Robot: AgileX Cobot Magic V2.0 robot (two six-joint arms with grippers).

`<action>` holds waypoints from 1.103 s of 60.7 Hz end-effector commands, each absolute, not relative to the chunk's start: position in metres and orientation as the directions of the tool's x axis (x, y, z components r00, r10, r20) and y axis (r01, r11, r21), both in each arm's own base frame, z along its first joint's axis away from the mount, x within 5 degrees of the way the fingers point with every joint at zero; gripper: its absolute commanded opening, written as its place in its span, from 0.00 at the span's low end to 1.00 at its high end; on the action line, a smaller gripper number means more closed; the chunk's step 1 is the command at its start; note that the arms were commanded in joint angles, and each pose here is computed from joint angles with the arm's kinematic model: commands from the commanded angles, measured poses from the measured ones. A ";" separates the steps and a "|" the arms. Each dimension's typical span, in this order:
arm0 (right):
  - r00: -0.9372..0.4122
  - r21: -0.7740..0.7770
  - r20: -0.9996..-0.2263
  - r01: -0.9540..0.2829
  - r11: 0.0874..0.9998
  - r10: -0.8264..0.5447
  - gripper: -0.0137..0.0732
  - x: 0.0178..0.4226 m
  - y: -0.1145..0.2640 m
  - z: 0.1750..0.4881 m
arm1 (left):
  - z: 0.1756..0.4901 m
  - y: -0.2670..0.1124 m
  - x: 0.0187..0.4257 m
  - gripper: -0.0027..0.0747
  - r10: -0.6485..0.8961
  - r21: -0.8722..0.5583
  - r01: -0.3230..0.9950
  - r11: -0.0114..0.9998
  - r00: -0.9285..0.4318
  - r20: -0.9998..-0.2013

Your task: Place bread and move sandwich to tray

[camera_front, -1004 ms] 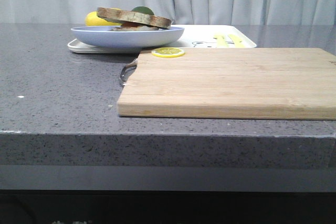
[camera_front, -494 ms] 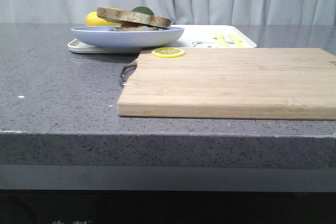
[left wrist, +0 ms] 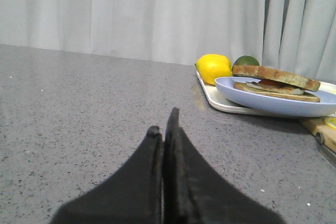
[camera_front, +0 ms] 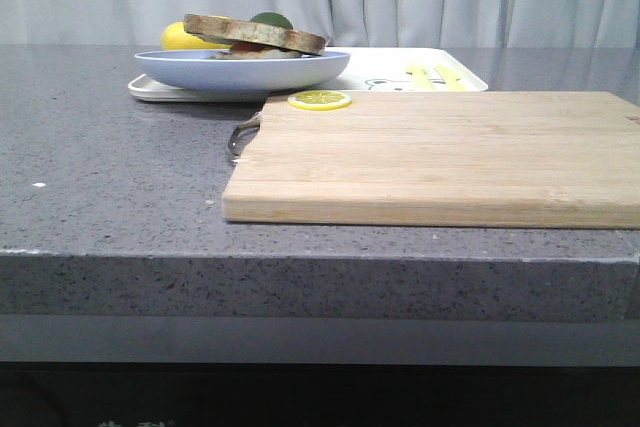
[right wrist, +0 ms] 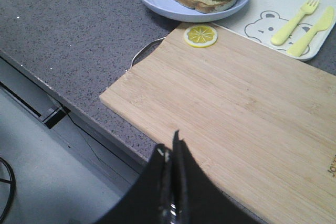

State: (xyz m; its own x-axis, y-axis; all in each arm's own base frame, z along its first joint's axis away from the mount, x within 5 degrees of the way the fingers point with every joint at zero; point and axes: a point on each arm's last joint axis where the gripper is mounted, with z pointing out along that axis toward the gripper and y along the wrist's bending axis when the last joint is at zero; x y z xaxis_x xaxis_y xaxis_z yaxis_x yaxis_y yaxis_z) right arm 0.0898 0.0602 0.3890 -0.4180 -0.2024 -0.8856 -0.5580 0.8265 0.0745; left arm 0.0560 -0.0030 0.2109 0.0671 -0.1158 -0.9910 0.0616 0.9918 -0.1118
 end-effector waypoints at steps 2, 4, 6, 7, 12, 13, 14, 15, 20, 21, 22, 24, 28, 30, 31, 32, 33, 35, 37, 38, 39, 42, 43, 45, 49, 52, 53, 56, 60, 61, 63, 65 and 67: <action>-0.348 0.065 -0.924 -0.549 0.833 -0.157 0.08 0.091 0.059 0.402 | 0.219 -0.003 0.053 0.01 -0.137 -0.126 0.072 0.989 0.179 -0.974; -0.348 0.065 -0.924 -0.549 0.833 -0.157 0.08 0.091 0.059 0.402 | 0.219 -0.002 0.053 0.01 -0.137 -0.126 0.070 0.990 0.180 -0.974; -0.348 0.065 -0.924 -0.549 0.833 -0.157 0.08 0.091 0.059 0.402 | 0.219 -0.002 0.053 0.01 -0.136 -0.126 0.066 0.990 0.180 -0.974; -0.348 0.065 -0.924 -0.549 0.833 -0.157 0.08 0.091 0.059 0.402 | 0.219 -0.002 0.053 0.01 -0.136 -0.126 0.066 0.990 0.180 -0.974; -0.348 0.065 -0.924 -0.549 0.833 -0.157 0.08 0.091 0.059 0.402 | 0.219 -0.002 0.053 0.01 -0.134 -0.124 0.061 0.990 0.181 -0.974; -0.348 0.065 -0.924 -0.549 0.833 -0.157 0.08 0.091 0.059 0.402 | 0.219 -0.002 0.053 0.01 -0.134 -0.124 0.061 0.990 0.181 -0.974; -0.348 0.065 -0.924 -0.549 0.833 -0.157 0.08 0.091 0.059 0.402 | 0.219 -0.002 0.053 0.01 -0.134 -0.124 0.061 0.990 0.181 -0.974; -0.348 0.065 -0.924 -0.549 0.833 -0.157 0.08 0.091 0.059 0.402 | 0.219 -0.002 0.053 0.01 -0.134 -0.124 0.061 0.990 0.181 -0.974; -0.348 0.065 -0.924 -0.549 0.833 -0.157 0.08 0.091 0.059 0.402 | 0.219 -0.002 0.053 0.01 -0.134 -0.124 0.061 0.990 0.181 -0.974; -0.348 0.065 -0.924 -0.549 0.833 -0.157 0.08 0.091 0.059 0.402 | 0.219 -0.002 0.053 0.01 -0.134 -0.124 0.061 0.990 0.181 -0.974; -0.348 0.065 -0.924 -0.549 0.833 -0.157 0.08 0.091 0.059 0.402 | 0.219 -0.002 0.053 0.01 -0.134 -0.124 0.061 0.990 0.181 -0.974; -0.348 0.065 -0.924 -0.549 0.833 -0.157 0.08 0.091 0.059 0.402 | 0.219 -0.002 0.053 0.01 -0.134 -0.124 0.061 0.990 0.181 -0.974; -0.348 0.065 -0.924 -0.549 0.833 -0.157 0.08 0.091 0.059 0.402 | 0.219 -0.002 0.053 0.01 -0.134 -0.124 0.061 0.990 0.181 -0.974; -0.348 0.065 -0.924 -0.549 0.833 -0.157 0.08 0.091 0.059 0.402 | 0.219 -0.002 0.053 0.01 -0.134 -0.124 0.061 0.990 0.181 -0.974; -0.348 0.065 -0.924 -0.549 0.833 -0.157 0.08 0.091 0.059 0.402 | 0.219 -0.002 0.053 0.01 -0.134 -0.124 0.061 0.990 0.181 -0.974; -0.348 0.065 -0.924 -0.549 0.833 -0.157 0.08 0.091 0.059 0.402 | 0.219 -0.002 0.053 0.01 -0.134 -0.124 0.061 0.990 0.181 -0.974; -0.348 0.065 -0.924 -0.549 0.833 -0.157 0.08 0.091 0.059 0.402 | 0.219 -0.002 0.053 0.01 -0.134 -0.124 0.061 0.990 0.181 -0.974; -0.348 0.065 -0.924 -0.549 0.833 -0.157 0.08 0.091 0.059 0.402 | 0.219 -0.002 0.053 0.01 -0.134 -0.124 0.061 0.990 0.181 -0.974; -0.348 0.065 -0.924 -0.549 0.833 -0.157 0.08 0.091 0.059 0.402 | 0.219 -0.002 0.053 0.01 -0.134 -0.124 0.061 0.990 0.181 -0.974; -0.348 0.065 -0.924 -0.549 0.833 -0.157 0.08 0.091 0.059 0.402 | 0.219 -0.002 0.053 0.01 -0.134 -0.124 0.061 0.990 0.181 -0.974; -0.348 0.065 -0.924 -0.549 0.833 -0.157 0.08 0.091 0.059 0.402 | 0.219 -0.002 0.053 0.01 -0.134 -0.124 0.061 0.990 0.181 -0.974; -0.348 0.065 -0.924 -0.549 0.833 -0.157 0.08 0.091 0.059 0.402 | 0.219 -0.002 0.053 0.01 -0.134 -0.124 0.061 0.990 0.181 -0.974; -0.348 0.065 -0.924 -0.549 0.833 -0.157 0.08 0.091 0.059 0.402 | 0.219 -0.002 0.053 0.01 -0.134 -0.124 0.061 0.990 0.181 -0.974; -0.348 0.065 -0.924 -0.549 0.833 -0.157 0.08 0.091 0.059 0.402 | 0.219 -0.002 0.053 0.01 -0.134 -0.124 0.061 0.990 0.181 -0.974; -0.348 0.065 -0.924 -0.549 0.833 -0.157 0.08 0.091 0.059 0.402 | 0.219 -0.002 0.053 0.01 -0.134 -0.124 0.061 0.990 0.181 -0.974; -0.348 0.065 -0.924 -0.549 0.833 -0.157 0.08 0.091 0.059 0.402 | 0.219 -0.002 0.053 0.01 -0.134 -0.124 0.061 0.990 0.181 -0.974; -0.348 0.065 -0.924 -0.549 0.833 -0.157 0.08 0.091 0.059 0.402 | 0.219 -0.002 0.053 0.01 -0.134 -0.124 0.061 0.990 0.181 -0.974; -0.348 0.065 -0.924 -0.549 0.833 -0.157 0.08 0.091 0.059 0.402 | 0.219 -0.002 0.053 0.01 -0.134 -0.124 0.061 0.990 0.181 -0.974; -0.348 0.065 -0.924 -0.549 0.833 -0.157 0.08 0.091 0.059 0.402 | 0.219 -0.002 0.053 0.01 -0.134 -0.124 0.061 0.990 0.181 -0.974; -0.348 0.065 -0.924 -0.549 0.833 -0.157 0.08 0.091 0.059 0.402 | 0.219 -0.002 0.053 0.01 -0.134 -0.124 0.061 0.990 0.181 -0.974; -0.348 0.065 -0.924 -0.549 0.833 -0.157 0.08 0.091 0.059 0.402 | 0.219 -0.002 0.053 0.01 -0.134 -0.124 0.061 0.990 0.181 -0.974; -0.348 0.065 -0.924 -0.549 0.833 -0.157 0.08 0.091 0.059 0.402 | 0.219 -0.002 0.053 0.01 -0.134 -0.124 0.061 0.990 0.181 -0.974; -0.348 0.065 -0.924 -0.549 0.833 -0.157 0.08 0.091 0.059 0.402 | 0.219 -0.002 0.053 0.01 -0.134 -0.124 0.061 0.990 0.181 -0.974</action>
